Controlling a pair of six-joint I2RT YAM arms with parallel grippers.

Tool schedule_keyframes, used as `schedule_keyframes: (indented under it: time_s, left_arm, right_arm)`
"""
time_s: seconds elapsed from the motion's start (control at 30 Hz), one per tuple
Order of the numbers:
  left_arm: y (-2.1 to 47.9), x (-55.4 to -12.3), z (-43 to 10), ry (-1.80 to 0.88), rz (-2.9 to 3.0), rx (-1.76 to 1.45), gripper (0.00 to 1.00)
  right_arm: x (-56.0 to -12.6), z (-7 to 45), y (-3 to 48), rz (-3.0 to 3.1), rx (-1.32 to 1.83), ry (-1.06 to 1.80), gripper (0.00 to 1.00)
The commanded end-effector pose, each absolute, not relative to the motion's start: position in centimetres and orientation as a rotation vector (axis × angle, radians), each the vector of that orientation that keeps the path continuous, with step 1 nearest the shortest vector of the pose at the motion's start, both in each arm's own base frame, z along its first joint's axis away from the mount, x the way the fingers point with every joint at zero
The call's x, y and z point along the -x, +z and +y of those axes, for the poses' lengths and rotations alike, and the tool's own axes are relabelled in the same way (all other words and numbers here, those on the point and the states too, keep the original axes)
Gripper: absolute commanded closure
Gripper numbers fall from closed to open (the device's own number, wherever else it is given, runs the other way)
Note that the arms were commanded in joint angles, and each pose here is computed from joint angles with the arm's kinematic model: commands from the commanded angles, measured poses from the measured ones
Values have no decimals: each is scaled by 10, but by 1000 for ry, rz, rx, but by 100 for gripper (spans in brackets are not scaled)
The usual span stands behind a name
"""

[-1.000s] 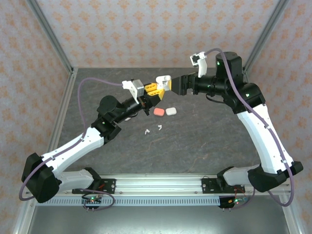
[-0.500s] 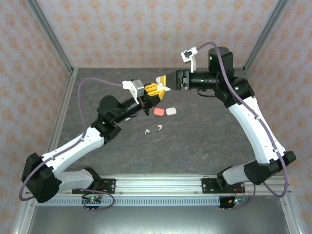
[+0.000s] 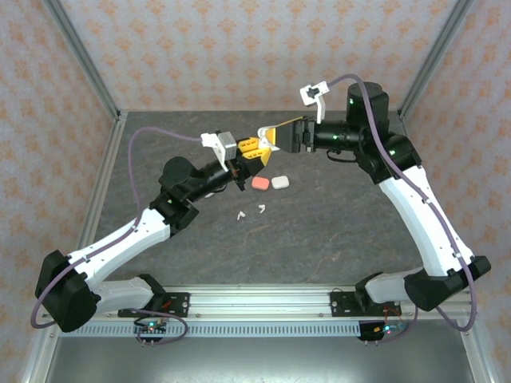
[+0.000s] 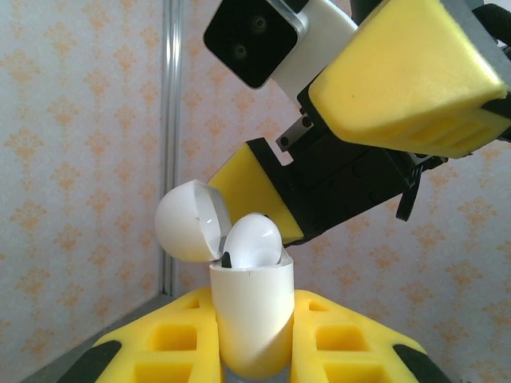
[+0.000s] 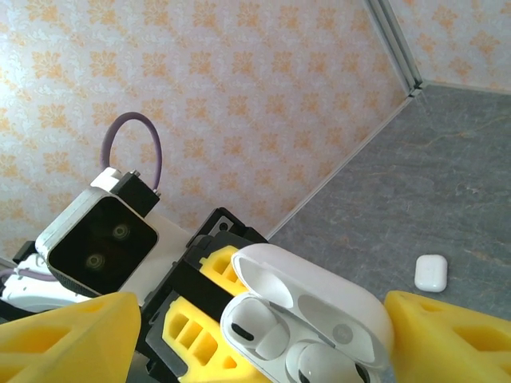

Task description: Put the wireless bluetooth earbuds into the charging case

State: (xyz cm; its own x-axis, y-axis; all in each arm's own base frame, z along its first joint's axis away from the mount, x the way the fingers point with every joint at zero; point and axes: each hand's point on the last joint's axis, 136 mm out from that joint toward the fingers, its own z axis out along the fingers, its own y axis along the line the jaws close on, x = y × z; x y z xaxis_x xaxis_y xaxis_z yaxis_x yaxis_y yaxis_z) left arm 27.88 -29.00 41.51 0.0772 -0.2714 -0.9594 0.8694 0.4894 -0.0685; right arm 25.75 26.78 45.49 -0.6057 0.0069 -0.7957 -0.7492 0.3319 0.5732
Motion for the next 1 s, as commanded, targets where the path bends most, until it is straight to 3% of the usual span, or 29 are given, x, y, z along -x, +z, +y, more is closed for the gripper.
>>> schedule_keyframes:
  time_s: [0.0,0.3,0.5,0.73,0.97]
  left_arm:
    - [429,-278,-286,-932,1162,-612,100]
    - [429,-279,-286,-932,1165,-611,100]
    - [410,-291,-283,-880,1288,-585,100]
    - [333,-326,-263,-735,1642,-470,100]
    - [223,-370,-230,-656,2007,-220,100]
  right_arm:
    - [-237,263,475,1767,724,1329,21]
    - [-249,254,456,1847,650,1223,19]
    - [-289,220,431,1982,419,890,17]
    - [-321,162,383,2112,151,482,1]
    - [-318,152,365,2096,92,482,1]
